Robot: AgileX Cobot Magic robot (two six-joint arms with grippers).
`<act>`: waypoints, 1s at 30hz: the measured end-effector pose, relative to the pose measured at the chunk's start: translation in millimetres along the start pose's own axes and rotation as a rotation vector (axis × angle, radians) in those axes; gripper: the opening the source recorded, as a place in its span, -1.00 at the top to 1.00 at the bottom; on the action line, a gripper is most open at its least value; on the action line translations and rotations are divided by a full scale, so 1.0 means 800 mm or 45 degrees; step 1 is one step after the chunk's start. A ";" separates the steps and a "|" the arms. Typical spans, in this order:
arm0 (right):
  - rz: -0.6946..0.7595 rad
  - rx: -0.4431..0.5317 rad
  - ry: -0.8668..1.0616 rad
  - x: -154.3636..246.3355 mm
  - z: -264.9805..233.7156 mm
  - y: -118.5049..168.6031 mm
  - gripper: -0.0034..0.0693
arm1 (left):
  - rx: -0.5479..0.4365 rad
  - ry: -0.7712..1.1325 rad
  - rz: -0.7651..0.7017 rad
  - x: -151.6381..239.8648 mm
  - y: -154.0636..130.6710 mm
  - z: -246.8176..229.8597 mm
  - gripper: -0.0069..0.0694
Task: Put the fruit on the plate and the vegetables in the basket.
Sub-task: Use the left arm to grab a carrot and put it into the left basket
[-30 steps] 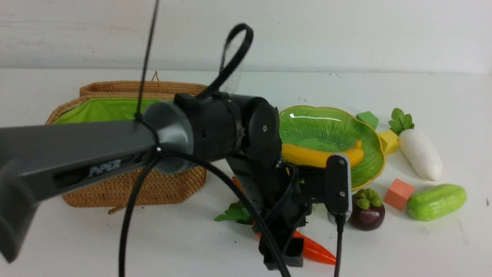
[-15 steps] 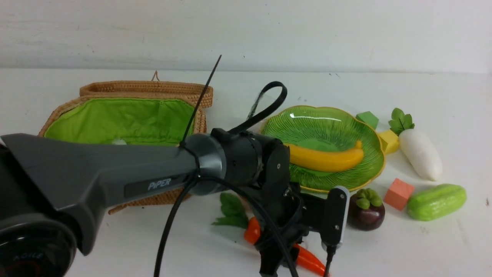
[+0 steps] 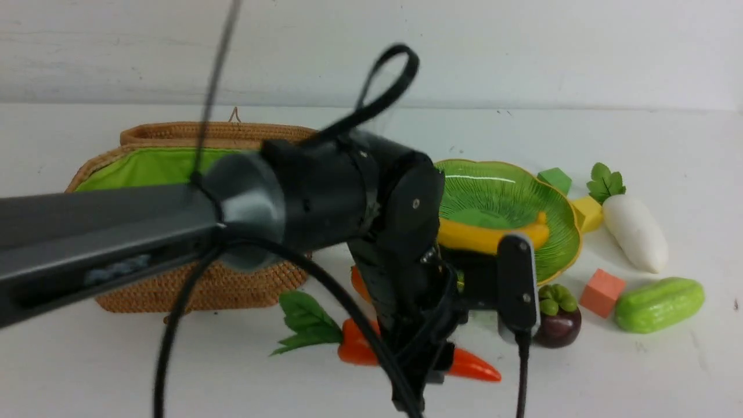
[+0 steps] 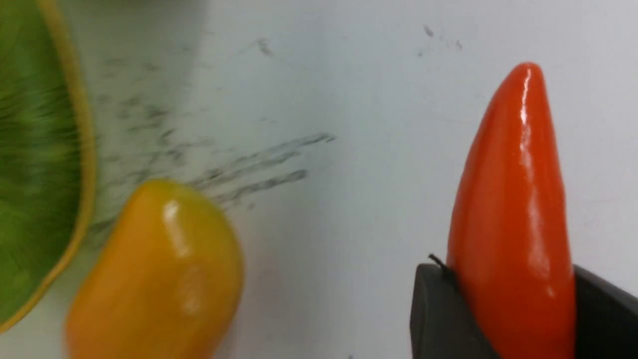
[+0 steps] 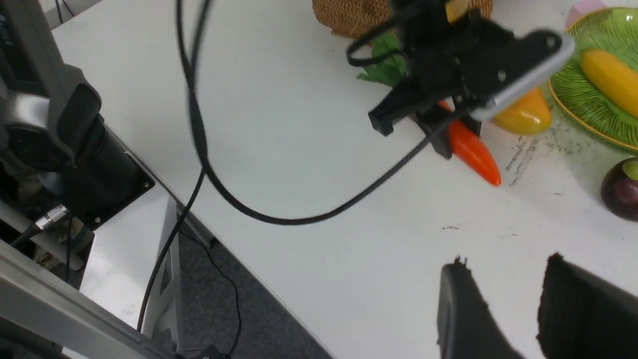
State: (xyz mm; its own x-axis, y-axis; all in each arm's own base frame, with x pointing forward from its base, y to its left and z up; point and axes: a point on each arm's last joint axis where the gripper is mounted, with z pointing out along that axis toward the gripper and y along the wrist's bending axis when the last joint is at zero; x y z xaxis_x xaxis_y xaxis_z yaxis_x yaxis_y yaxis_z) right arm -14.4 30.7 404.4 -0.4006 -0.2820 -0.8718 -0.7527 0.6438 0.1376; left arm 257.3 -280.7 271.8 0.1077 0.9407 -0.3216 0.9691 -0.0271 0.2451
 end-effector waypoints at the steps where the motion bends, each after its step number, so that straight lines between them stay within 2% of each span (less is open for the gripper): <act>1: 0.001 -0.001 -0.002 0.000 0.000 0.000 0.26 | -0.053 0.009 -0.015 0.002 0.002 -0.015 0.12; 3: 0.001 0.004 -0.034 -0.003 0.000 0.000 0.26 | -0.229 0.030 -0.046 0.014 0.010 -0.064 0.12; 4: 0.001 0.004 -0.034 -0.003 0.000 0.000 0.26 | -0.256 0.044 -0.050 0.017 0.012 -0.068 0.12; 5: 0.001 0.018 -0.110 -0.010 0.000 -0.002 0.26 | -0.391 0.085 -0.095 0.038 0.026 -0.098 0.12; 7: 0.000 0.035 -0.186 -0.017 -0.001 -0.003 0.26 | -0.506 0.157 -0.145 0.065 0.044 -0.117 0.12; 9: -0.003 0.060 -0.283 -0.025 -0.003 -0.005 0.26 | -0.568 0.226 -0.211 0.095 0.063 -0.125 0.12; 15: -0.008 0.088 -0.391 -0.034 -0.006 -0.008 0.26 | -0.639 0.314 -0.393 0.168 0.117 -0.102 0.12; 20: -0.003 0.076 -0.372 -0.033 -0.005 -0.007 0.26 | -0.633 0.356 -0.492 0.203 0.136 -0.078 0.12; 23: 0.001 0.064 -0.356 -0.031 -0.005 -0.006 0.26 | -0.637 0.353 -0.519 0.205 0.138 -0.077 -0.06; 30: 0.007 0.050 -0.352 -0.031 -0.004 -0.005 0.26 | -0.638 0.317 -0.587 0.203 0.136 -0.078 -0.83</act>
State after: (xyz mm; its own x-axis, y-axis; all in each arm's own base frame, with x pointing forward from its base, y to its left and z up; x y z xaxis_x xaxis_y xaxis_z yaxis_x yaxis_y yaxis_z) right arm -3.6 32.8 427.2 -0.2428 -0.0772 -0.9670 -0.7277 0.6736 0.1290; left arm 366.7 -109.8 303.5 -0.3988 0.8700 -0.2899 0.6795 0.4926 0.5437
